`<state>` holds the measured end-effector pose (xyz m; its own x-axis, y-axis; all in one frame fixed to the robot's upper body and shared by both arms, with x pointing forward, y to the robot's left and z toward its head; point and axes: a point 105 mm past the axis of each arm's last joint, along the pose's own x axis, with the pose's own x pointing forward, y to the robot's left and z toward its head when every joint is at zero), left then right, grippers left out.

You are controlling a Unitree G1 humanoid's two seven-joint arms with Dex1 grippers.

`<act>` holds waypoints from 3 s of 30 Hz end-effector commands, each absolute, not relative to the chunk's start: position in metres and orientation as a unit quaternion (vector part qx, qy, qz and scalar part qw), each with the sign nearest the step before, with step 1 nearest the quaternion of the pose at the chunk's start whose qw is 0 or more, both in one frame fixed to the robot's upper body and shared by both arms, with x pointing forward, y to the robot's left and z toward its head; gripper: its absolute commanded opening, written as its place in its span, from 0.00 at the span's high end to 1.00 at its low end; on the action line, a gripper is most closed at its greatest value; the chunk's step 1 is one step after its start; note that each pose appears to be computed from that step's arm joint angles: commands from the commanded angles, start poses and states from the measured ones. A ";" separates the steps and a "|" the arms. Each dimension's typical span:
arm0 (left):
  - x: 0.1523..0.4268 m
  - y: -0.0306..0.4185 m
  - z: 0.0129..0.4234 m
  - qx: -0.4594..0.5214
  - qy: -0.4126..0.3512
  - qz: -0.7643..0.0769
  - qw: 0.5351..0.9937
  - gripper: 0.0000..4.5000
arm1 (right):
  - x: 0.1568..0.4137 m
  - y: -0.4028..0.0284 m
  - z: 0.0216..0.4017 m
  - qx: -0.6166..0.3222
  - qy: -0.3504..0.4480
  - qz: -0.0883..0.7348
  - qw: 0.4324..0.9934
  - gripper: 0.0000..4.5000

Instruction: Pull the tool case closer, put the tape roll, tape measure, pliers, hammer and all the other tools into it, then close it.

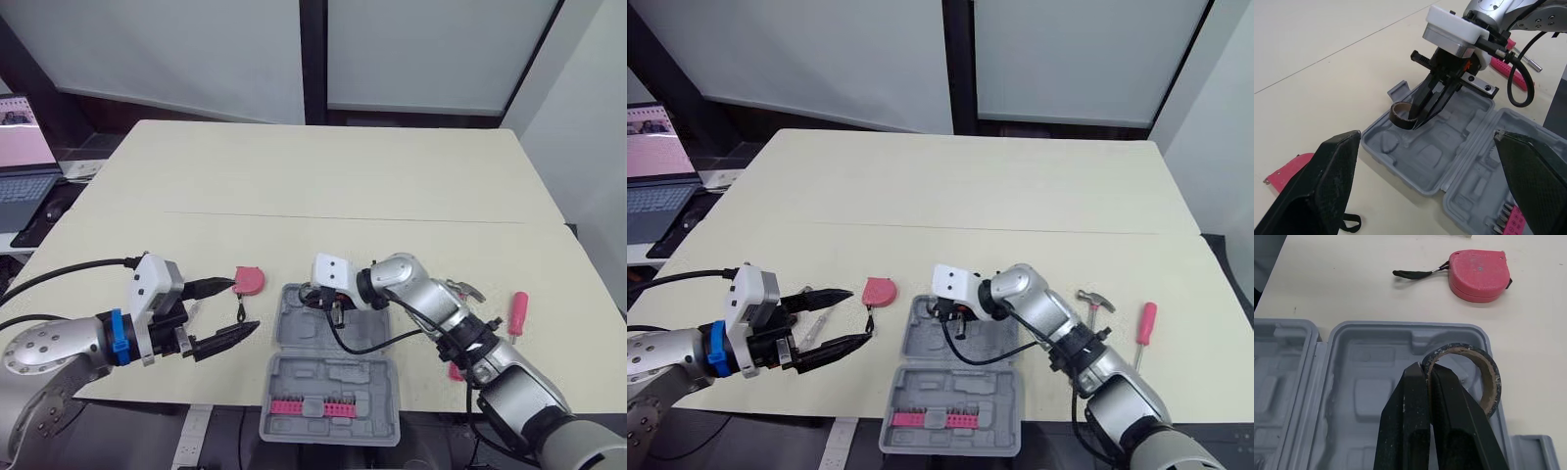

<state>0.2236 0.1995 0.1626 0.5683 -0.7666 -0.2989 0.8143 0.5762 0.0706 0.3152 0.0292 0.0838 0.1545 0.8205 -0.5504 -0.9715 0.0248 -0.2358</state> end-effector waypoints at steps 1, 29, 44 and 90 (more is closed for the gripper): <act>0.222 0.204 0.171 0.106 0.111 -0.449 0.880 0.00 | 0.319 0.040 0.095 -0.290 0.101 0.634 0.710 1.00; 0.217 0.210 0.166 0.120 0.128 -0.441 0.880 0.00 | 0.319 0.058 0.064 -0.304 0.116 0.634 0.702 0.94; 0.220 0.211 0.165 0.127 0.129 -0.442 0.879 0.00 | 0.317 0.061 0.092 -0.273 0.062 0.643 0.713 0.61; 0.223 0.204 0.161 0.131 0.129 -0.452 0.873 0.00 | 0.331 0.053 0.065 -0.286 0.091 0.586 0.752 0.61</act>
<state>0.2237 0.2072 0.1574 0.5652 -0.7477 -0.3486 0.8146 0.5725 0.0926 0.3302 0.0463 0.0562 0.2861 0.8259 -0.4858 -0.9465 0.1645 -0.2777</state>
